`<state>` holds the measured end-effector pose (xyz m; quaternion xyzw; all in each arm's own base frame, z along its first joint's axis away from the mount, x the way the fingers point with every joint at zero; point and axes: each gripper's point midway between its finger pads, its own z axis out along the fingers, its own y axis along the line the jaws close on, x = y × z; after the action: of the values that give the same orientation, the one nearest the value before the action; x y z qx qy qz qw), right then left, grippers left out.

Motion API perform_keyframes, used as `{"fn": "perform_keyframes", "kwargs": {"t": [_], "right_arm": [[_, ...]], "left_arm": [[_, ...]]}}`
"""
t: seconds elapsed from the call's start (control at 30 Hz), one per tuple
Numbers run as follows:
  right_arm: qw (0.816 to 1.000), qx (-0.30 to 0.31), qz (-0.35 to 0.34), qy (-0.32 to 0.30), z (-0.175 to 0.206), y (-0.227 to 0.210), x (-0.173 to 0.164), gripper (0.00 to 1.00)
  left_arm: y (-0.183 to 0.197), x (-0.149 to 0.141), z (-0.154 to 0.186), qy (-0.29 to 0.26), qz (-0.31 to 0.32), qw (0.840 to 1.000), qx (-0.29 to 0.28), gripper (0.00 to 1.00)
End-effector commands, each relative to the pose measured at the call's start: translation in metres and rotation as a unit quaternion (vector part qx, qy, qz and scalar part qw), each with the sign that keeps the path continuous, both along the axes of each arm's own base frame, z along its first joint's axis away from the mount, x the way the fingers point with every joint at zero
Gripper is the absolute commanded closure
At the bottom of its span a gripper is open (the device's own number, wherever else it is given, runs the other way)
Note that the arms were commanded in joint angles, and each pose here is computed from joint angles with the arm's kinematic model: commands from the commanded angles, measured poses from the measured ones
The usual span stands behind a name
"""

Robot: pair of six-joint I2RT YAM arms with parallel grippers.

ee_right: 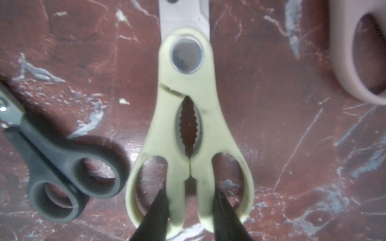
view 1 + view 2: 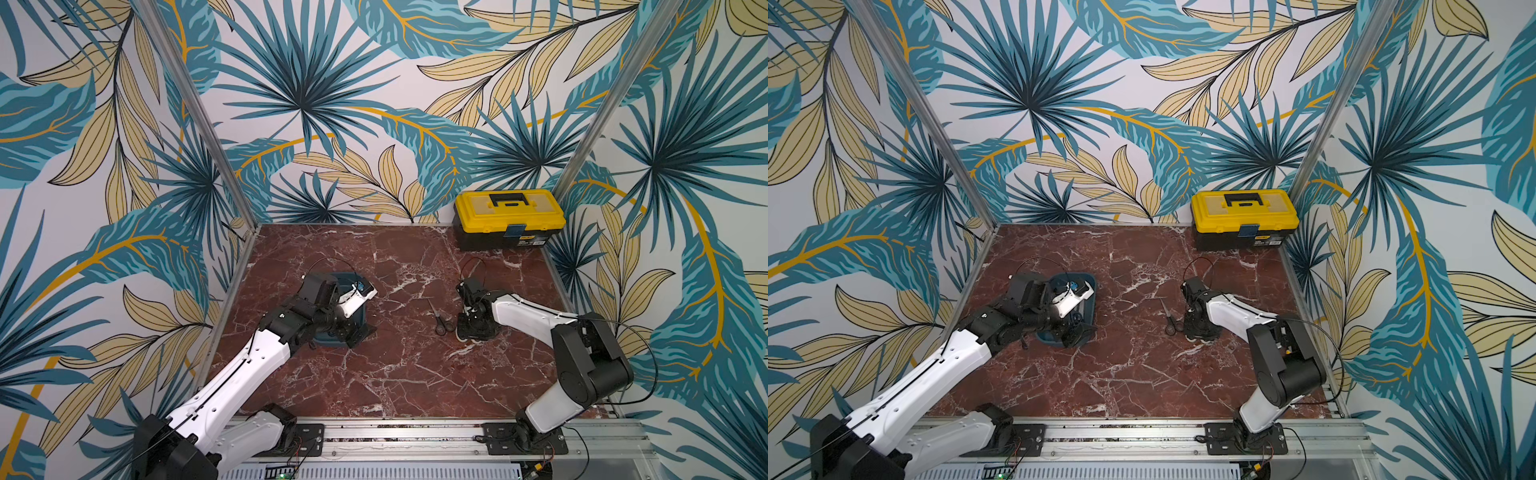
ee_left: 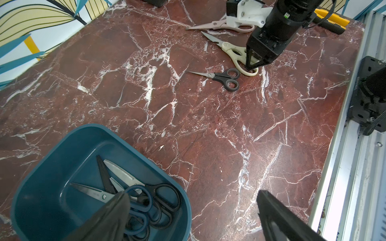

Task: Put the scissors into the storage box
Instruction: Pick up the scissors from the center of the board.

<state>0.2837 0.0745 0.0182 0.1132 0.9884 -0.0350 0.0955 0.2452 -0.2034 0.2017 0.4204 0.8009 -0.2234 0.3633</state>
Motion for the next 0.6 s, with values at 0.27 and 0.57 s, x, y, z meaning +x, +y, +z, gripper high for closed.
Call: {"fn": "perform_keyframes", "kwargs": {"t": [0.27, 0.57], "right_arm": [[1.0, -0.013, 0.013, 0.013, -0.005, -0.001, -0.001, 0.68], [0.999, 0.014, 0.032, -0.005, 0.004, 0.009, 0.005, 0.68]], "left_arm": [[-0.001, 0.003, 0.011, -0.013, -0.002, 1.0, -0.004, 0.0], [0.001, 0.006, 0.01, -0.019, 0.006, 1.0, 0.004, 0.0]]}}
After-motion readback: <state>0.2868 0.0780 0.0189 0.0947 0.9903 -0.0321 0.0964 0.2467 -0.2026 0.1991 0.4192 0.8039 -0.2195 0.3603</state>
